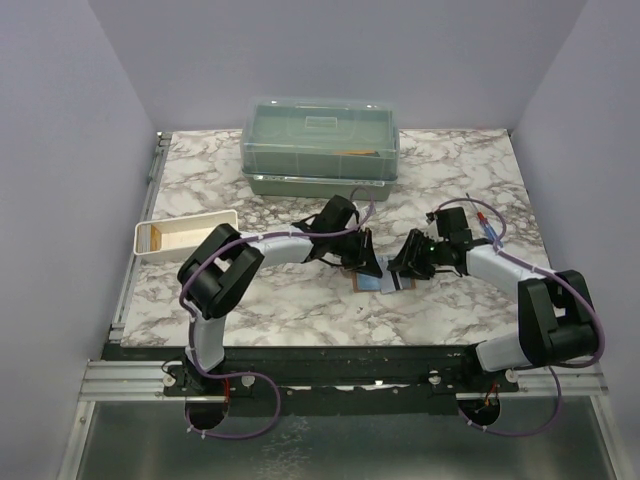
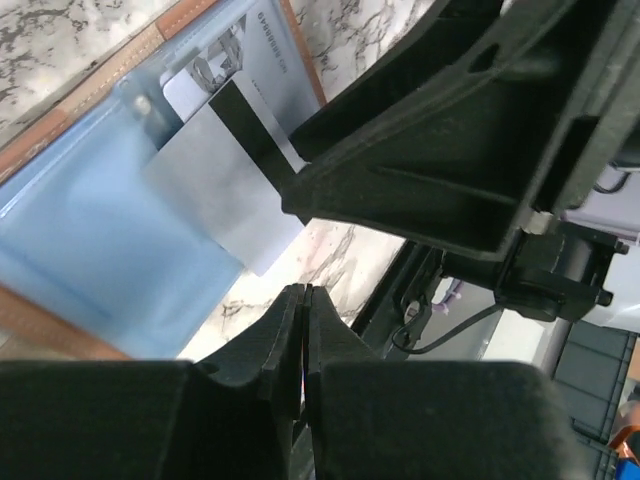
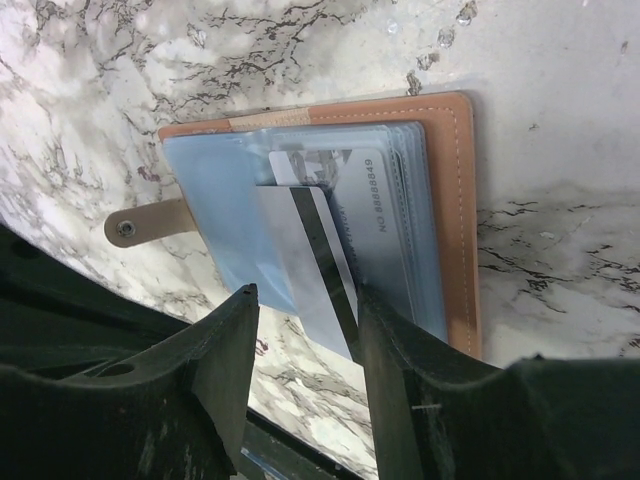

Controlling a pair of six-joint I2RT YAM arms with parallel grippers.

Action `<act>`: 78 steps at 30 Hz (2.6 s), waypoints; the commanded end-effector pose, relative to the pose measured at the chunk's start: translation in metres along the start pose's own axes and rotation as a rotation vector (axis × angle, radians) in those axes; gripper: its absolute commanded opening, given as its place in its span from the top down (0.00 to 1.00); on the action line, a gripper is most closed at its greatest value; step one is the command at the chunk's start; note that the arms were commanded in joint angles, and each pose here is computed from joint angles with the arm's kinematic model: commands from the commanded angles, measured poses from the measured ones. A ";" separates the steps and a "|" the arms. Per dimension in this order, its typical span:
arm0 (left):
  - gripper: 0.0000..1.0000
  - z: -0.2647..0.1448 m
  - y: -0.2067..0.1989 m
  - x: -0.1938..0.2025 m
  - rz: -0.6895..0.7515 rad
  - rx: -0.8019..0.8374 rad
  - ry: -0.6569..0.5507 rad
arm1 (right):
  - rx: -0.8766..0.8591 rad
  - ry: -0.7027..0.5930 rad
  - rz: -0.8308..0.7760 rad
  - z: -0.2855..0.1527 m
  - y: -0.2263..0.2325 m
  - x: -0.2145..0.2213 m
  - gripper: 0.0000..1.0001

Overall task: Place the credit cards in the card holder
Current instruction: Insert the credit card into the card holder.

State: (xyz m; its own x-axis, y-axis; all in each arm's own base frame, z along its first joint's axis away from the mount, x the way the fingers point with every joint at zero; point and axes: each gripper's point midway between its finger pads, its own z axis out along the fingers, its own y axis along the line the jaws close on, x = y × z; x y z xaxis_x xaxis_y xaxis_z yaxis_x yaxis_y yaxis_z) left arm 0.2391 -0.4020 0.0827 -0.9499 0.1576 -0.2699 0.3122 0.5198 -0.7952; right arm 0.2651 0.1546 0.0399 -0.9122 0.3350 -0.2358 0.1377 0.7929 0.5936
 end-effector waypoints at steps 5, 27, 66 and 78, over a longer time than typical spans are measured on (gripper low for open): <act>0.96 0.035 0.024 0.000 -0.052 -0.005 0.029 | 0.090 0.062 0.040 0.001 -0.028 0.026 0.52; 1.00 0.044 0.063 0.015 -0.093 -0.102 0.032 | -0.147 0.043 0.094 -0.013 0.013 0.035 0.69; 0.85 -0.003 0.075 0.009 -0.097 -0.177 -0.031 | 0.036 0.077 -0.105 0.006 -0.015 0.012 1.00; 0.86 -0.003 0.083 0.012 -0.106 -0.198 -0.033 | -0.035 0.132 -0.104 0.007 -0.006 0.022 1.00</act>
State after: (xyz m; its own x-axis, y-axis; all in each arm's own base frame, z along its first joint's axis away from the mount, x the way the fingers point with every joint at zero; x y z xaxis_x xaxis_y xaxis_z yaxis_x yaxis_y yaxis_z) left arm 0.2543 -0.3644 0.0337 -0.9738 0.0718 -0.2157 0.2106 0.6429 -0.7364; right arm 0.2575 0.1602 0.0322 -0.9498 0.2152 -0.2273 0.0354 0.7955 0.6049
